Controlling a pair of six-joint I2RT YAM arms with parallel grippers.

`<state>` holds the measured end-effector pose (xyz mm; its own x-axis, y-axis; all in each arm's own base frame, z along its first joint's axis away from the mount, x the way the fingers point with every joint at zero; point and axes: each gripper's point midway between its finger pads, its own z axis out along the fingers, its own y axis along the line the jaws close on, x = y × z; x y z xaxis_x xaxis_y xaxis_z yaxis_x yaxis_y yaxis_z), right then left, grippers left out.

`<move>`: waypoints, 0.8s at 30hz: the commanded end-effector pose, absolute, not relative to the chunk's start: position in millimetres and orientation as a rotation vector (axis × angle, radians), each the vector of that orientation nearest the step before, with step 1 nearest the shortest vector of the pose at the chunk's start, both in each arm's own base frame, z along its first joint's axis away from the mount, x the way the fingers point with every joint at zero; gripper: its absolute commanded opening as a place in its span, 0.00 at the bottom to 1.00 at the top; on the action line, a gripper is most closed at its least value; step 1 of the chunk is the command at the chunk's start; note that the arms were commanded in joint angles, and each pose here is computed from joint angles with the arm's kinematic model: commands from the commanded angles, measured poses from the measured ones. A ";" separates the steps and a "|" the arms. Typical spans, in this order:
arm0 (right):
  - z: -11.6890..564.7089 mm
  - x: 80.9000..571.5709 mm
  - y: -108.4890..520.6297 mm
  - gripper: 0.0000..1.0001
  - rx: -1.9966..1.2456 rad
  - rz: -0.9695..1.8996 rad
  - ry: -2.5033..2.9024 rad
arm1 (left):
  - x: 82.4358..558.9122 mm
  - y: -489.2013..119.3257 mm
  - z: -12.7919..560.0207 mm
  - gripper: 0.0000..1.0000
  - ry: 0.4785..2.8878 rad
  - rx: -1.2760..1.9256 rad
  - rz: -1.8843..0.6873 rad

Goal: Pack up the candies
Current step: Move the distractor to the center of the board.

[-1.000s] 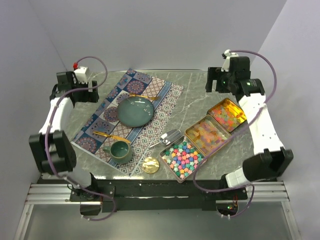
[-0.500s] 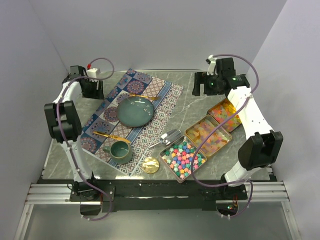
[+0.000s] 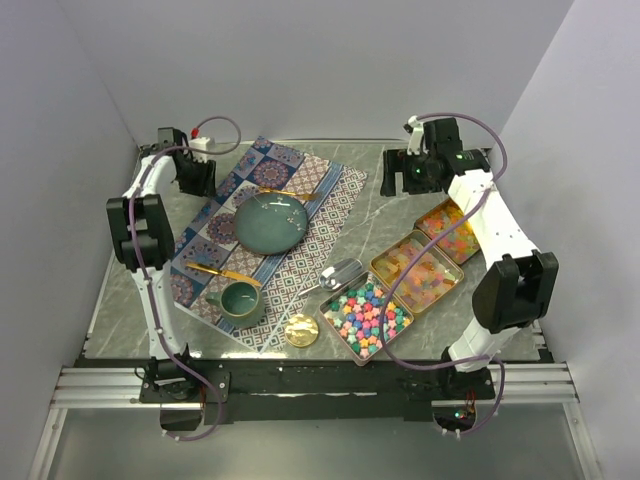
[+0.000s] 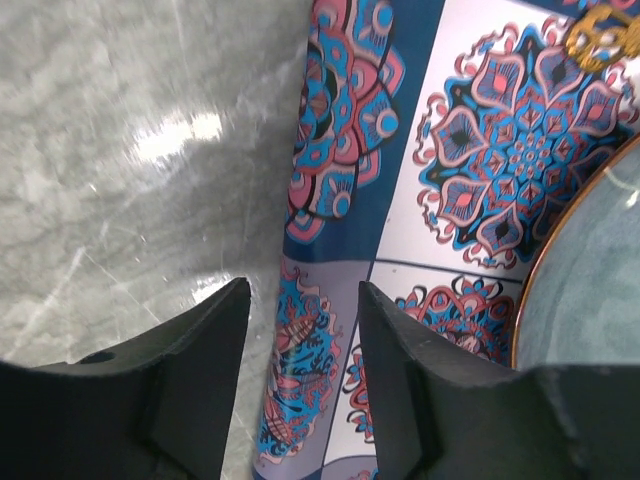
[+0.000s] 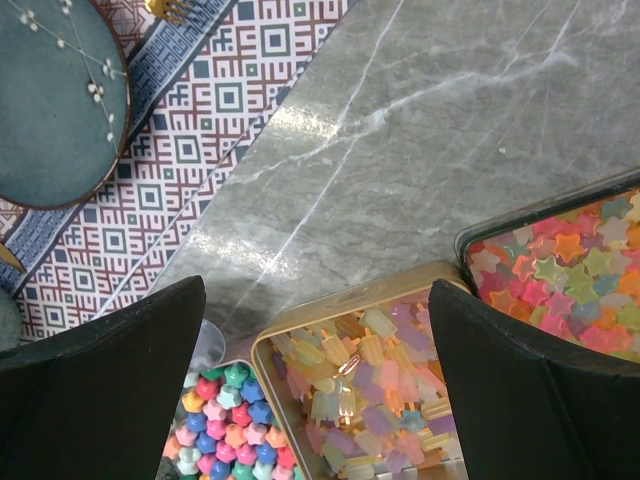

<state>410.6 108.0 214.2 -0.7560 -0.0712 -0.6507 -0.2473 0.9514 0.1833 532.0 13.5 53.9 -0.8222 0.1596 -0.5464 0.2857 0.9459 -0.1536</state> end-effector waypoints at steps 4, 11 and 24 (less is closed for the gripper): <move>233.4 421.1 107.2 1.00 -0.238 0.324 2.348 | 523.2 16.2 53.0 0.52 2.581 0.308 -0.296; 232.4 417.7 107.6 1.00 -0.241 0.331 2.353 | 515.8 18.7 41.8 0.45 2.618 0.315 -0.284; 231.0 411.5 107.9 1.00 -0.245 0.340 2.359 | 490.1 59.6 48.4 0.01 2.649 0.170 -0.207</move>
